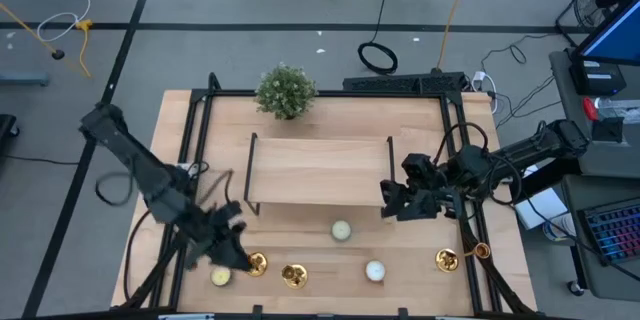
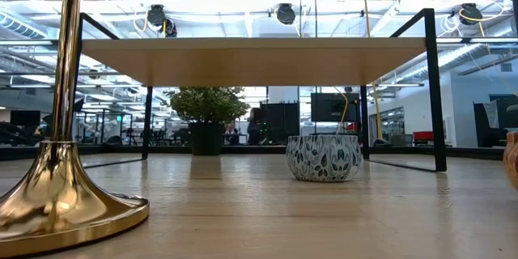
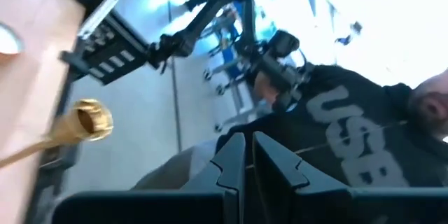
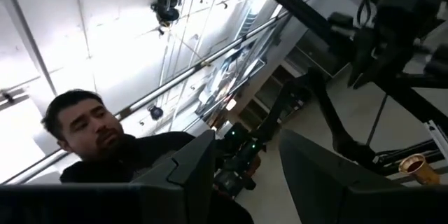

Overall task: Stock candles and holders on shelf
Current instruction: Put the middle gold candle holder on the shelf

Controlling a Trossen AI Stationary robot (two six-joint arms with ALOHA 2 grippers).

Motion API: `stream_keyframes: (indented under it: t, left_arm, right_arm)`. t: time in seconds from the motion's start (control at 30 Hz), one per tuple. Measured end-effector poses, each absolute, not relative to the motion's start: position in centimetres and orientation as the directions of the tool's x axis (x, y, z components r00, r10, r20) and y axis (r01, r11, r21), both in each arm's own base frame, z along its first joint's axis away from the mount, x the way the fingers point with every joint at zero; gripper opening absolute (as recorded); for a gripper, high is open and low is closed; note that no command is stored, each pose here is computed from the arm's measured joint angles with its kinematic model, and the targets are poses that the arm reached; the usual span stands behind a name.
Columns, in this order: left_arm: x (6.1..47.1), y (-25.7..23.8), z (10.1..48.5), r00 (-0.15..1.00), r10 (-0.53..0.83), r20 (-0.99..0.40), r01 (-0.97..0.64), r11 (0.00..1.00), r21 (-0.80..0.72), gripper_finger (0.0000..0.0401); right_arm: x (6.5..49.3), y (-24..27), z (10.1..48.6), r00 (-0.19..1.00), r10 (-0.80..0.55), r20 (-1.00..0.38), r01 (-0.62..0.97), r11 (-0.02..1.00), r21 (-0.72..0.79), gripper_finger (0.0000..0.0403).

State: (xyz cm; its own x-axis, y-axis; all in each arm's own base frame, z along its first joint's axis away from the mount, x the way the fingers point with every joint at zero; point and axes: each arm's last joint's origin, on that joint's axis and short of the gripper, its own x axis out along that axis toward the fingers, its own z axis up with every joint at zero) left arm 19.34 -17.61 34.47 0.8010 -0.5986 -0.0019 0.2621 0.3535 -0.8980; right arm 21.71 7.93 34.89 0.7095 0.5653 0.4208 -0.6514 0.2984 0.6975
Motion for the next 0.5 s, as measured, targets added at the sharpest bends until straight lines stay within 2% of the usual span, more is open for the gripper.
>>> stream_keyframes:
  t: [0.1, 0.23, 0.37, 0.5]
  left_arm:
    - [20.6, -20.1, 32.8, 0.813, -0.582, 0.01, 0.242, 0.323, -0.915, 0.0033]
    - [21.7, -23.2, 31.9, 0.832, -0.551, -0.072, 0.145, 0.339, -0.93, 0.0032]
    - [21.8, -25.7, 33.2, 0.818, -0.525, -0.233, 0.002, 0.408, -0.913, 0.003]
    - [21.2, -26.7, 36.2, 0.78, -0.476, -0.407, -0.154, 0.484, -0.861, 0.0005]
  right_arm:
    - [21.6, 8.0, 34.9, 0.683, 0.601, 0.416, -0.674, 0.299, 0.676, 0.0155]
    - [21.7, 8.1, 34.7, 0.674, 0.625, 0.395, -0.676, 0.305, 0.671, 0.0155]
    - [21.7, 8.2, 34.5, 0.656, 0.656, 0.373, -0.677, 0.293, 0.675, 0.0155]
    - [21.7, 8.3, 34.4, 0.654, 0.667, 0.356, -0.672, 0.296, 0.679, 0.0155]
